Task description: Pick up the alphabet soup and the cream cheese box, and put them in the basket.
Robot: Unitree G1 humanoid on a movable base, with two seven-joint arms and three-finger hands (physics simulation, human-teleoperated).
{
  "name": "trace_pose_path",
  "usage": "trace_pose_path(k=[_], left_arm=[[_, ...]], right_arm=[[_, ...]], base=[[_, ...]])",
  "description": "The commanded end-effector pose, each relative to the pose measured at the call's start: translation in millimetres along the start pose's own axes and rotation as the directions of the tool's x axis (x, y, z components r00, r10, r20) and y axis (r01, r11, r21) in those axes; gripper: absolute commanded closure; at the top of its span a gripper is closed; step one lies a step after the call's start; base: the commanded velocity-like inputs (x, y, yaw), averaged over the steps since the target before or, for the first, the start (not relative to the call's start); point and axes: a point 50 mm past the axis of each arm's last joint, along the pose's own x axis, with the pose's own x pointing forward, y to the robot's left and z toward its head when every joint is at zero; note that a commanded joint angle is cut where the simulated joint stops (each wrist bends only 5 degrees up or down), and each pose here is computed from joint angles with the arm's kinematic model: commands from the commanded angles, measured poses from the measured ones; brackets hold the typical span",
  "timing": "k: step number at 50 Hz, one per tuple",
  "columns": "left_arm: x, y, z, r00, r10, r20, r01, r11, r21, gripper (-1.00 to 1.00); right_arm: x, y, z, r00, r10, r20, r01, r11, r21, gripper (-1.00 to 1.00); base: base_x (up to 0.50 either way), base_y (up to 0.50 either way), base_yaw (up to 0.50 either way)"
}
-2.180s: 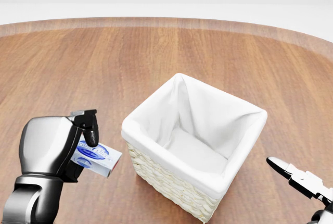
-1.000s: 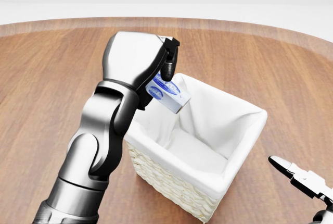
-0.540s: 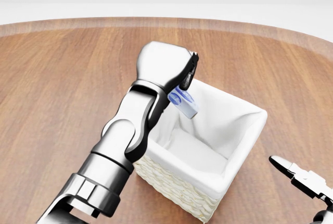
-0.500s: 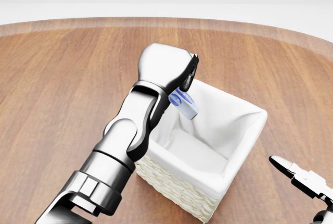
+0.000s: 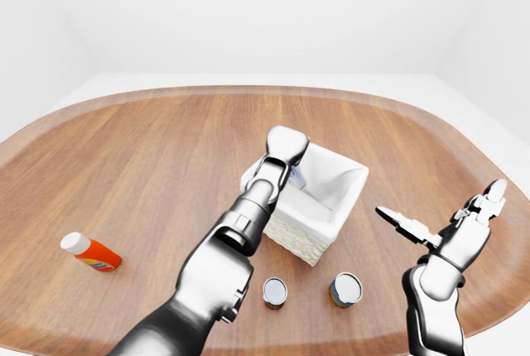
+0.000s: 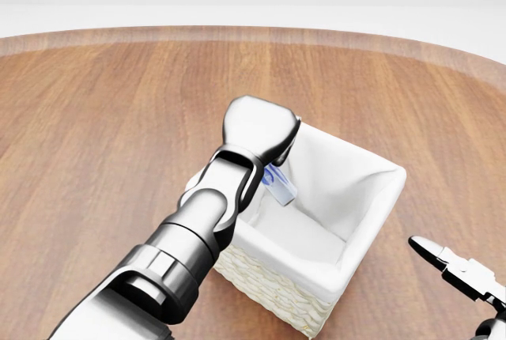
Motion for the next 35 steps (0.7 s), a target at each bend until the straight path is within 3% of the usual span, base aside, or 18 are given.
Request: trace_pose_path(k=[1,12,14,17,35], left_arm=[[-0.8,-3,13,0.999,0.020,0.046,-0.024,0.996,0.083,1.00],[-0.4,-1,22,0.998,0.023,0.060,-0.028,0.995,0.091,1.00],[0.2,1,22,0.996,0.055,0.071,-0.065,0.989,0.133,1.00],[-0.7,0,27,0.994,0.064,0.085,-0.075,0.988,0.132,1.00],[-2.8,-5,34,0.995,0.029,0.090,-0.039,0.993,0.110,1.00]], right_arm=[[0,0,-1,1.000,0.001,-0.007,-0.001,1.000,-0.004,-1.00],[0,0,-1,1.000,0.000,-0.010,0.000,1.000,-0.001,-1.00],[0,0,-1,1.000,-0.001,-0.010,0.001,1.000,-0.001,-1.00],[0,0,-1,1.000,-0.001,-0.011,0.001,1.000,0.000,-1.00],[1,0,-1,1.000,-0.003,-0.014,0.003,1.000,0.008,-1.00]], base=[[0.00,0.00,0.00],[0.00,0.00,0.00],[0.00,0.00,0.00],[0.00,0.00,0.00],[0.00,0.00,0.00]])
